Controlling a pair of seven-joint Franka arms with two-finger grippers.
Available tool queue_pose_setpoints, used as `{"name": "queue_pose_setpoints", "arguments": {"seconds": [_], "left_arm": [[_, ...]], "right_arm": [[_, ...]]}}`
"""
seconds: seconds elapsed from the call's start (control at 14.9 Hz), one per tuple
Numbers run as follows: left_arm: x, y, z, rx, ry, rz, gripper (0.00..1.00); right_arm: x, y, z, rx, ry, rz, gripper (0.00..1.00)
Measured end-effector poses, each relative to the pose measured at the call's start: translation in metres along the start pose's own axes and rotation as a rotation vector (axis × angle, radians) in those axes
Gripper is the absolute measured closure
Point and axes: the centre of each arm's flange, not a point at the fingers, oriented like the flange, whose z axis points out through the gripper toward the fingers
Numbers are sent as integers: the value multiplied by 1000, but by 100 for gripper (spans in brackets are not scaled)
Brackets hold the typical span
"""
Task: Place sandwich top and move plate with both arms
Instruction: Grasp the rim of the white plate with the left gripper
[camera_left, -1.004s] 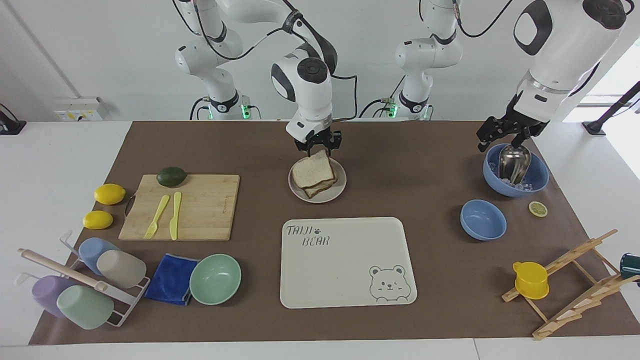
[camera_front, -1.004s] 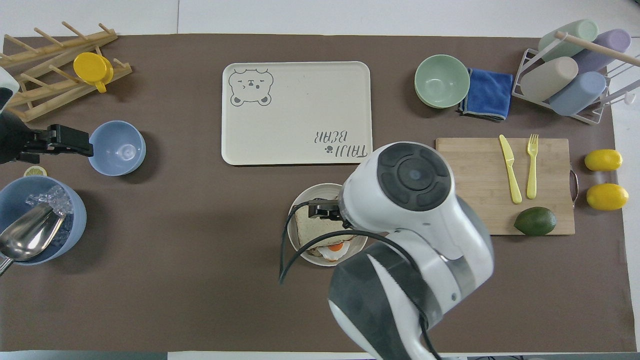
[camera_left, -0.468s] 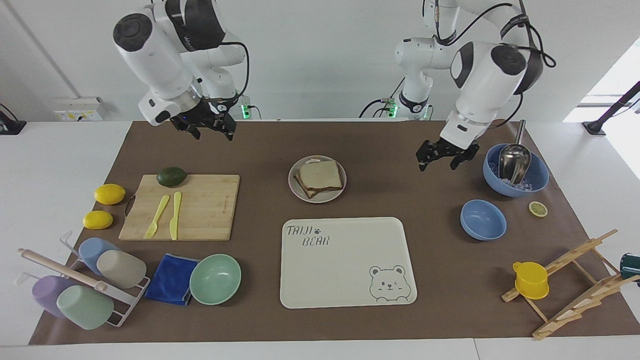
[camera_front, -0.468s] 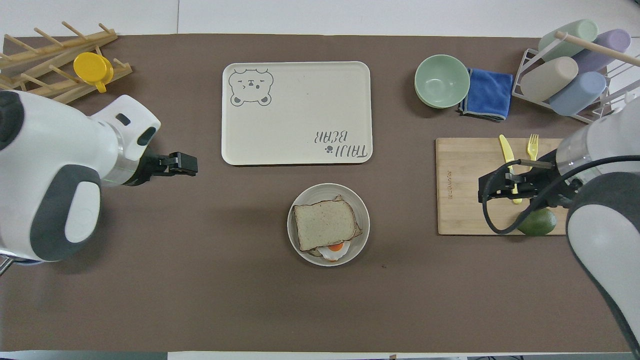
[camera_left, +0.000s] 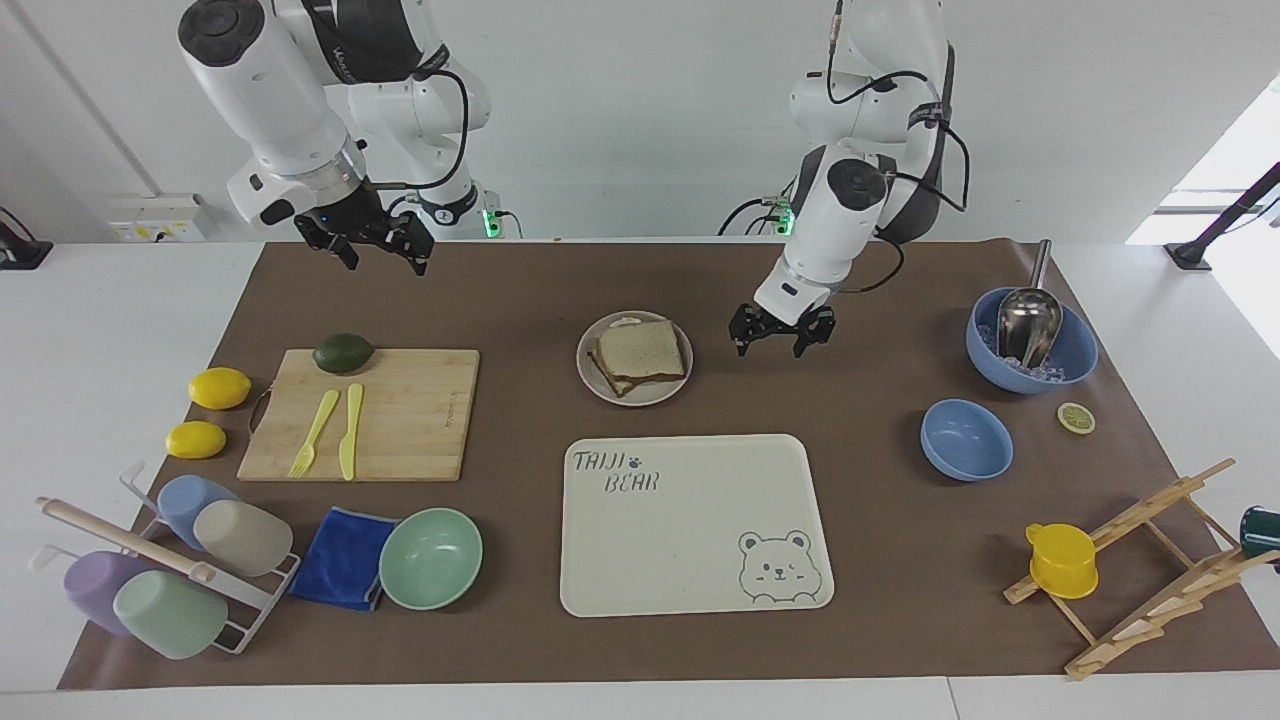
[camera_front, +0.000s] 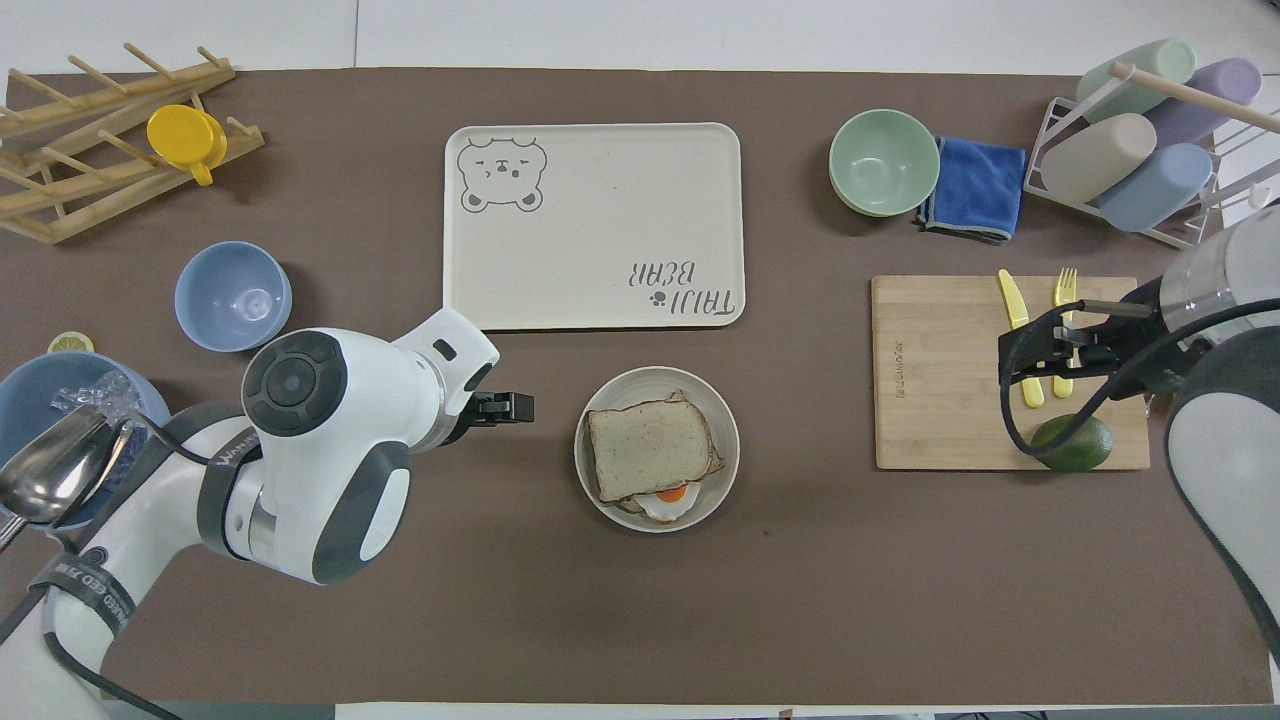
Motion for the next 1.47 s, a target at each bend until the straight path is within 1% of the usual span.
{"name": "queue_pose_setpoints", "arguments": {"seconds": [0.27, 0.54, 0.6, 0.8, 1.07, 1.34, 1.4, 1.47], "left_arm": [[-9, 26, 26, -2, -5, 24, 0], [-15, 44, 50, -3, -2, 35, 2], [-16, 46, 53, -3, -2, 39, 6], [-17, 48, 55, -3, -3, 40, 8], [-17, 48, 55, -3, -3, 41, 8], [-21, 54, 56, -7, -6, 50, 10], [-21, 55, 56, -9, -7, 49, 14], [-22, 56, 56, -11, -8, 49, 14]], "right_arm": [[25, 9, -13, -15, 0, 4, 0], [27, 15, -13, -14, -3, -66, 0], [27, 16, -14, -14, -2, -77, 0], [28, 18, -15, -13, -1, -113, 0], [30, 34, -18, -1, 5, -103, 0], [30, 35, -19, -1, 8, -102, 0], [30, 34, -19, -1, 8, -104, 0], [30, 33, -19, -1, 8, -105, 0]]}}
